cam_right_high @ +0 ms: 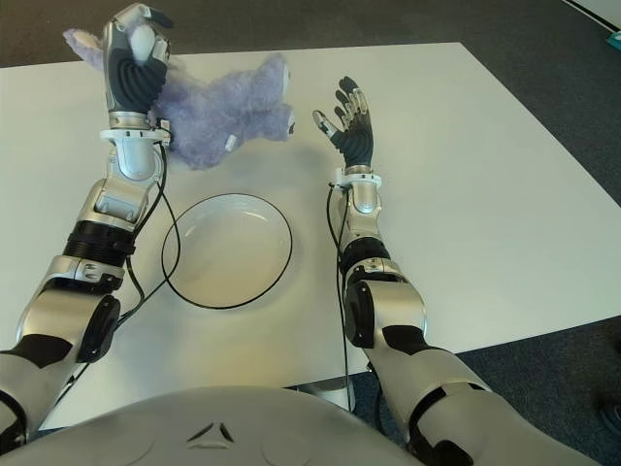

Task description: Put the doll into the plate.

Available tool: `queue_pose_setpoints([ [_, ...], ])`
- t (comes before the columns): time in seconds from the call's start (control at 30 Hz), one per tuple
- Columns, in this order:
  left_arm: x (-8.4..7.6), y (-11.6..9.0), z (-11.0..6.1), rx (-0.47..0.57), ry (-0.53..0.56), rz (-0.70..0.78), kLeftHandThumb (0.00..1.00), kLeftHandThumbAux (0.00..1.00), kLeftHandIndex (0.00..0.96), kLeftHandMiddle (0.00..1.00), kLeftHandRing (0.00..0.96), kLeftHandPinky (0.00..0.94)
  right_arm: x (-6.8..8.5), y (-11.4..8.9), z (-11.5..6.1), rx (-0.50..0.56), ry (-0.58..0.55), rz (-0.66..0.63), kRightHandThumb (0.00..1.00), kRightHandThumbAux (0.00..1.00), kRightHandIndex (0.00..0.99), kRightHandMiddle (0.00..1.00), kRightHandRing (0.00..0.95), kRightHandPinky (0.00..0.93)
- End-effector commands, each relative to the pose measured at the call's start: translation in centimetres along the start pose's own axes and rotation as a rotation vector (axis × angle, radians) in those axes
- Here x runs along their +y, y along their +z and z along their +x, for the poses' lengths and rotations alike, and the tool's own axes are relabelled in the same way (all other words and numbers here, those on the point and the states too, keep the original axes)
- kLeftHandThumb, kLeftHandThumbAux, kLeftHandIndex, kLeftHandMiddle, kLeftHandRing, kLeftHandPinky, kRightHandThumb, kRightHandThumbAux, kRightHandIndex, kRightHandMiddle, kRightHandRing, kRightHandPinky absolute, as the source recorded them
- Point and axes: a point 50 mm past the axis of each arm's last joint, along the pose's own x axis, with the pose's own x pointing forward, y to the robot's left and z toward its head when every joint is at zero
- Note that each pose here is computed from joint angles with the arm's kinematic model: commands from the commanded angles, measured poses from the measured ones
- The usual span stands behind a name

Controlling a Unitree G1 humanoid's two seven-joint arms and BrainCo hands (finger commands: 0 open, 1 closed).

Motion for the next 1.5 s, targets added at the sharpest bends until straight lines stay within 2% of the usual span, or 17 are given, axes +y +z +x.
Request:
queue_pose_setpoints([
  [0.03, 0.4, 0.1, -0.4, -0.030, -0.022, 0.016, 0.749, 0.693, 0.443, 0.846, 0.858, 0.868, -0.1, -3.0, -2.6, 0.126, -0.040, 0.040, 0.296, 0.848, 0.101, 0.100, 0.077, 0.073],
  [0.33, 0.7, 0.6, -1.0, -0.029, -0.041, 0.004, 0.750, 0.693, 0.443, 0.843, 0.858, 0.868, -0.1, -3.0, -2.6, 0.128, -0.039, 0.036, 0.270, 0.851, 0.091, 0.099, 0.079, 0.072],
  [1.5, 1.7, 1.7, -2.1, -0.068, -0.069, 0.024, 0.746, 0.693, 0.444, 0.849, 0.861, 0.869, -0.1, -3.1, -2.5, 0.146, -0.045, 0.040, 0.275, 0.859, 0.089, 0.096, 0.076, 0.070],
])
